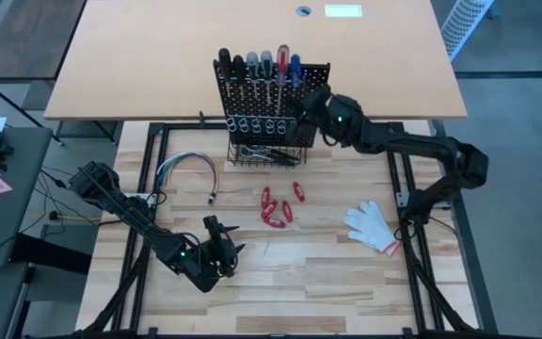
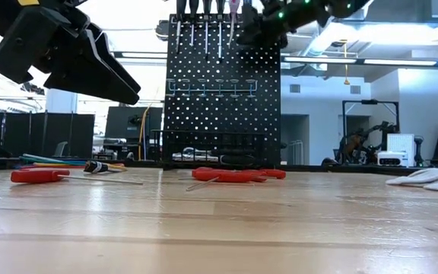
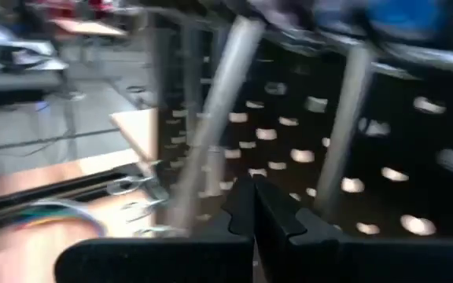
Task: Hang tools onto peg board
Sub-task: Hang the red screwdriver on the pegboard
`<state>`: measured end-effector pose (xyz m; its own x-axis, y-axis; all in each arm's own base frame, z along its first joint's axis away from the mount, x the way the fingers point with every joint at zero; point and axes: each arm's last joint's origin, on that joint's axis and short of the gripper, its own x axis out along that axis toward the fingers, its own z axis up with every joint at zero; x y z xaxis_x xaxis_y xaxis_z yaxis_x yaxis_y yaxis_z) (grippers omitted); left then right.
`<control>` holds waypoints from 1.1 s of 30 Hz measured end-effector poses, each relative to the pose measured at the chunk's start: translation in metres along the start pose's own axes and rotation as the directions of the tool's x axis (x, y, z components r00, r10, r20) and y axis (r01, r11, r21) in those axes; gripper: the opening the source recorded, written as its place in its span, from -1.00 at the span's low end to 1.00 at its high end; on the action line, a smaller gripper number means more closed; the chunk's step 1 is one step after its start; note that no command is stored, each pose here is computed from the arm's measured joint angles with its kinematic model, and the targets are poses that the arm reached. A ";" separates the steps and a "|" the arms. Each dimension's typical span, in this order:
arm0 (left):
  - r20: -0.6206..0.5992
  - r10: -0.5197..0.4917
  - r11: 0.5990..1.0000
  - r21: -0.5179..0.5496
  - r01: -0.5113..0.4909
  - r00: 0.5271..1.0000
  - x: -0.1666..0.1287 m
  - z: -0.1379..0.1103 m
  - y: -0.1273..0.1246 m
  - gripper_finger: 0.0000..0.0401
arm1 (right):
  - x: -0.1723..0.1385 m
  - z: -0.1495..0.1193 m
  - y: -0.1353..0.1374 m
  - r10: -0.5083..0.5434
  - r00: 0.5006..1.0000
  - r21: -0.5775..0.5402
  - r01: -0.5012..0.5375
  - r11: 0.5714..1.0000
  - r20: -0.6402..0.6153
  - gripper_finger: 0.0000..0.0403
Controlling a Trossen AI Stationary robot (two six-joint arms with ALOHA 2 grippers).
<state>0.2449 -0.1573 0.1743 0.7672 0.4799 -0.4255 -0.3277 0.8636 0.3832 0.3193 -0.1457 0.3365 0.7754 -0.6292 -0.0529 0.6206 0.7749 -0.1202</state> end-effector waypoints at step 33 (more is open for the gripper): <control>-0.003 -0.009 1.000 -0.011 0.009 1.000 0.000 0.000 0.000 0.33 | -0.003 0.004 0.009 0.150 0.988 -0.036 -0.148 0.988 0.040 -0.98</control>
<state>0.2450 -0.1575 0.1741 0.7683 0.4727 -0.4316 -0.3268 0.8695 0.3704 0.3233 -0.1365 0.3396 0.8636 -0.5033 -0.0306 0.4943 0.8569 -0.1462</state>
